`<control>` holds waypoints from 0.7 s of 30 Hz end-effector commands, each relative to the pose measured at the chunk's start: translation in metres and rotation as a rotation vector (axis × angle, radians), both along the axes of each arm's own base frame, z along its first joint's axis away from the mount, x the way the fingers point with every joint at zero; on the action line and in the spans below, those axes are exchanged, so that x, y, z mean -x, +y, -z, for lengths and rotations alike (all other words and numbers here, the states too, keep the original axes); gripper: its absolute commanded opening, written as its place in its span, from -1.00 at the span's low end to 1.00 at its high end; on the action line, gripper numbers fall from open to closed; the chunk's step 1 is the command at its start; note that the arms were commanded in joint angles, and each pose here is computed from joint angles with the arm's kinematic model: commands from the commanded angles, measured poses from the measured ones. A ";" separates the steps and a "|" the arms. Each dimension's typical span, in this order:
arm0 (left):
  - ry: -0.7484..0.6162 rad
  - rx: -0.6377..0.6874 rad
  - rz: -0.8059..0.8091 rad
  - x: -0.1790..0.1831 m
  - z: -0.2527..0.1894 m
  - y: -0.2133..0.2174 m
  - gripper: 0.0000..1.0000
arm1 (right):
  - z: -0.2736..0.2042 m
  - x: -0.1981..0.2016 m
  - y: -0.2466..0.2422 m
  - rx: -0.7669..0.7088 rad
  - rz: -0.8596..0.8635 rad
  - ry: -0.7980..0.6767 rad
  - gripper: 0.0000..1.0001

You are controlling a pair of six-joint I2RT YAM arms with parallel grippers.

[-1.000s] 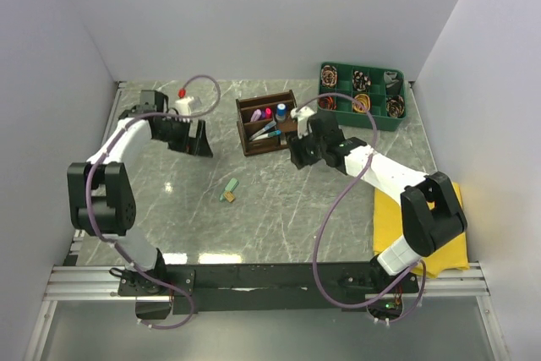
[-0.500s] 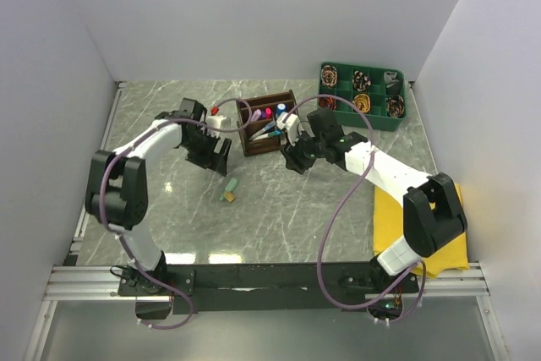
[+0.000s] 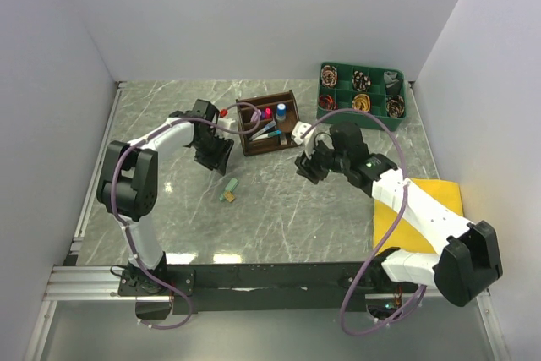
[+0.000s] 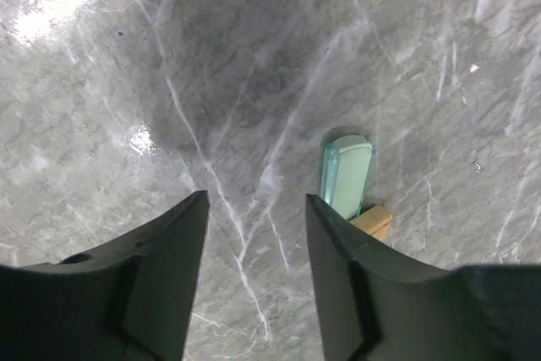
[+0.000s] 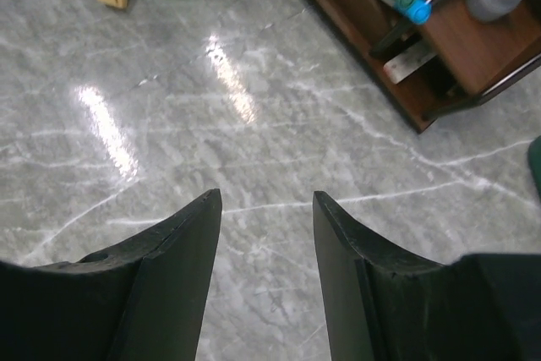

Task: Sort the stationery into containers
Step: Move the stationery to the center of the board.

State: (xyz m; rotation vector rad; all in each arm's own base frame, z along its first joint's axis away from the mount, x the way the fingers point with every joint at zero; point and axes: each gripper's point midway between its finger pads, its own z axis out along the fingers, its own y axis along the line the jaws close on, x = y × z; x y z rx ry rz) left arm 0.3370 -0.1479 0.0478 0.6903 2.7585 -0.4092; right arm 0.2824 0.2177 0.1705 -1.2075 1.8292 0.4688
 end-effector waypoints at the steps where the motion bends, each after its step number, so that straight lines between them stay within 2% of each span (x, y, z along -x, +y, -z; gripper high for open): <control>1: 0.024 0.001 0.011 0.007 0.006 -0.006 0.02 | 0.003 0.008 -0.005 -0.015 0.009 -0.012 0.11; 3: 0.054 -0.003 0.011 0.019 0.014 -0.003 -0.29 | 0.002 0.010 -0.007 -0.023 0.014 -0.013 0.11; 6: 0.079 -0.014 -0.004 0.030 0.026 0.000 -0.55 | 0.003 0.012 -0.010 -0.038 0.030 -0.015 0.11; 11: 0.100 0.001 0.069 0.035 0.036 -0.016 -0.63 | 0.014 0.018 -0.016 -0.044 0.035 -0.006 0.11; 17: 0.103 0.083 0.225 0.050 0.028 -0.067 -0.64 | 0.034 0.031 -0.025 -0.009 0.021 0.007 0.11; 21: 0.091 0.103 0.360 0.077 0.018 -0.109 -0.64 | 0.044 0.038 -0.028 0.006 0.012 0.026 0.12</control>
